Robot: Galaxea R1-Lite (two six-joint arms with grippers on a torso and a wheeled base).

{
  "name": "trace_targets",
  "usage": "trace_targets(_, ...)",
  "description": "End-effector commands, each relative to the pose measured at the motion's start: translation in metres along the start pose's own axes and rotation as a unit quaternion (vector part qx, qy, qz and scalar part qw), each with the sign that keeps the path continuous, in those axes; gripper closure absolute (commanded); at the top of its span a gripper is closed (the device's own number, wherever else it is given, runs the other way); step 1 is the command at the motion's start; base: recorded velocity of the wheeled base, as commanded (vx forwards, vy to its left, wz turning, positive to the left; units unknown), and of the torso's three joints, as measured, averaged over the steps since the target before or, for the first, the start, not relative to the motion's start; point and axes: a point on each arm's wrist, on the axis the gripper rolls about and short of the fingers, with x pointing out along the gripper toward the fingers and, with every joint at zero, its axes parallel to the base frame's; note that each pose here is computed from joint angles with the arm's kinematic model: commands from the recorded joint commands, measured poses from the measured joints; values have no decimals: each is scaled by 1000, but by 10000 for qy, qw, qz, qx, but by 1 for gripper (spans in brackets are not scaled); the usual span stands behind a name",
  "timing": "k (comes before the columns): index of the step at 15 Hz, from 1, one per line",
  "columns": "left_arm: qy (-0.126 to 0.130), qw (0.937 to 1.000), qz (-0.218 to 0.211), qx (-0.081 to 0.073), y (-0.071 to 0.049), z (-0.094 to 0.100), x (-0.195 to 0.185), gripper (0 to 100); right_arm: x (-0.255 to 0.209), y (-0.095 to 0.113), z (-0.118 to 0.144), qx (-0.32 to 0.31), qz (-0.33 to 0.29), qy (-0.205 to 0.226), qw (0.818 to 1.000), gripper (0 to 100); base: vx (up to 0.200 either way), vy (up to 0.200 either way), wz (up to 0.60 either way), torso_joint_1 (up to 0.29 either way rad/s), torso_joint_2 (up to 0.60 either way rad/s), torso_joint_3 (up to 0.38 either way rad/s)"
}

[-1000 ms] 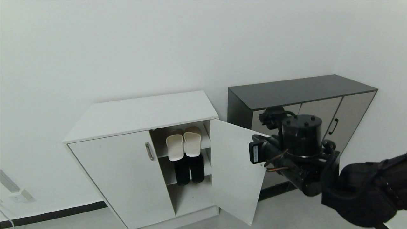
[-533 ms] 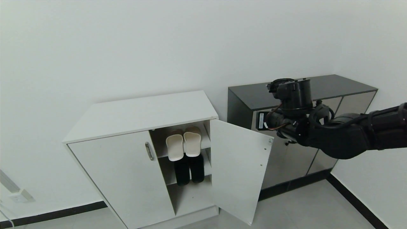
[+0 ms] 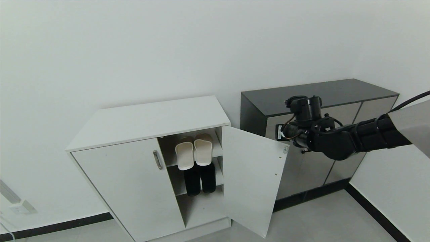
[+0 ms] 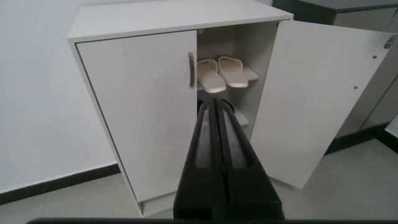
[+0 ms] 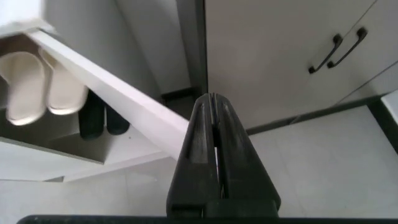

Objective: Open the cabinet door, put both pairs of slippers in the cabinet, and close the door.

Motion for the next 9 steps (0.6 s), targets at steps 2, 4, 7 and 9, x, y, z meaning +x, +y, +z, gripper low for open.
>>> trace_targets(2, 4, 10000, 3, -3, 0, 0, 0, 100, 17, -8, -14, -30, -115, 203, 9997, 100, 0, 0, 0, 0, 0, 0)
trace_targets(4, 4, 10000, -4, -3, 0, 0, 0, 100, 21, -10, -17, -35, -139, 245, 9996, 100, 0, 0, 0, 0, 0, 0)
trace_targets(7, 4, 10000, 3, -3, 0, 0, 0, 100, 25, -9, -23, -52, -155, 316, 9994, 100, 0, 0, 0, 0, 0, 0)
trace_targets(9, -3, 10000, 3, -3, 0, 0, 0, 100, 26, -10, -25, -29, -168, 335, 9993, 100, 0, 0, 0, 0, 0, 0)
